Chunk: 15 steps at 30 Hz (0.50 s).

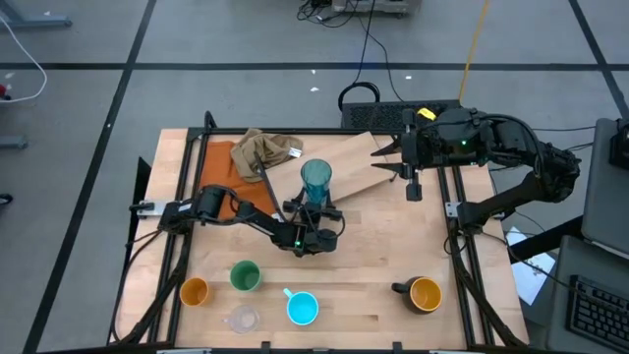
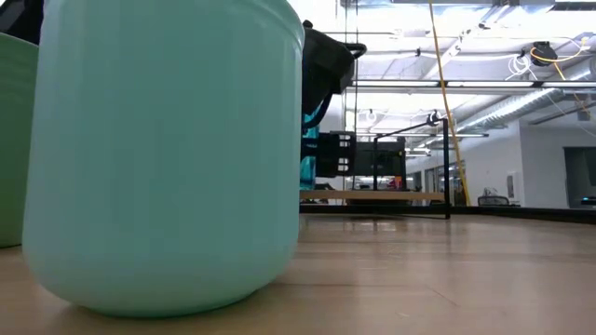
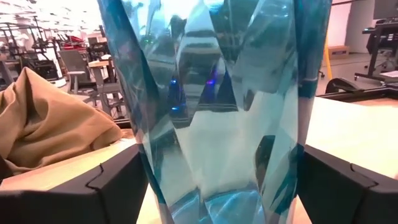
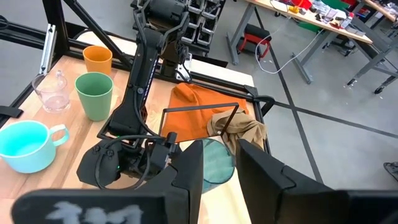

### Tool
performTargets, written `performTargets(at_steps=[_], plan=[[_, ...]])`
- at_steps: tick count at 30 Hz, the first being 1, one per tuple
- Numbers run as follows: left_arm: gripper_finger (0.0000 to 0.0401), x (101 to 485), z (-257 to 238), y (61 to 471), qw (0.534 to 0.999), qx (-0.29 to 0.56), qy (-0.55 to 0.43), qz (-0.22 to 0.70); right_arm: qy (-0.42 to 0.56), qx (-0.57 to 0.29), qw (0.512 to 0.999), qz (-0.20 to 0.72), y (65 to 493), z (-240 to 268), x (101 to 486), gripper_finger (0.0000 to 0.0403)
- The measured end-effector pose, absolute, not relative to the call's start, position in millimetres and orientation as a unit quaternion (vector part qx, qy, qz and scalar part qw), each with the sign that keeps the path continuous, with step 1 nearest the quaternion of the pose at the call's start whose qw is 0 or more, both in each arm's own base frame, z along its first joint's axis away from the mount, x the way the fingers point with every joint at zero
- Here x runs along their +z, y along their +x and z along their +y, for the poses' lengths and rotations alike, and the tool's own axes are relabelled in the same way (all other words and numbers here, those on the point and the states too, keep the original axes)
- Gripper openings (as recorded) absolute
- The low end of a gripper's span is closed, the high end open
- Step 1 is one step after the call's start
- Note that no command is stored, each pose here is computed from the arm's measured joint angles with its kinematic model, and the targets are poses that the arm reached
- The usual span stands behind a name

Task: Stack small to large cups/mugs on shelf
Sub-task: Put the blue cup on the shelf

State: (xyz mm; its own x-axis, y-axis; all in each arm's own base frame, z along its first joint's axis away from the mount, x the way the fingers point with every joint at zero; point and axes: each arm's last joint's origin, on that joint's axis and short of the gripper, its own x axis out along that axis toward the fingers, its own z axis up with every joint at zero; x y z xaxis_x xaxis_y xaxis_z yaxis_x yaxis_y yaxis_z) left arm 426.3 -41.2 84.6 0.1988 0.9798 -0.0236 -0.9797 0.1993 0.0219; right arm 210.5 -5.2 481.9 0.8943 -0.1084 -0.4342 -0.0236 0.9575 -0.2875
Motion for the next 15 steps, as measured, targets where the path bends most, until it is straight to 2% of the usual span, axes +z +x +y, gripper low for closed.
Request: performTargets(at_steps=[4, 15], plan=[[0.0367, 84.2, -39.5, 427.0, 0.779, 0.626, -0.002, 0.022, -0.144, -0.022, 0.962, 0.230, 210.4, -5.2, 481.6, 0.0086], [0.0373, 84.9, -35.7, 428.8, 0.783, 0.621, -0.002, 0.030, -0.150, -0.021, 0.961, 0.231, 210.4, -5.2, 481.5, 0.0086]])
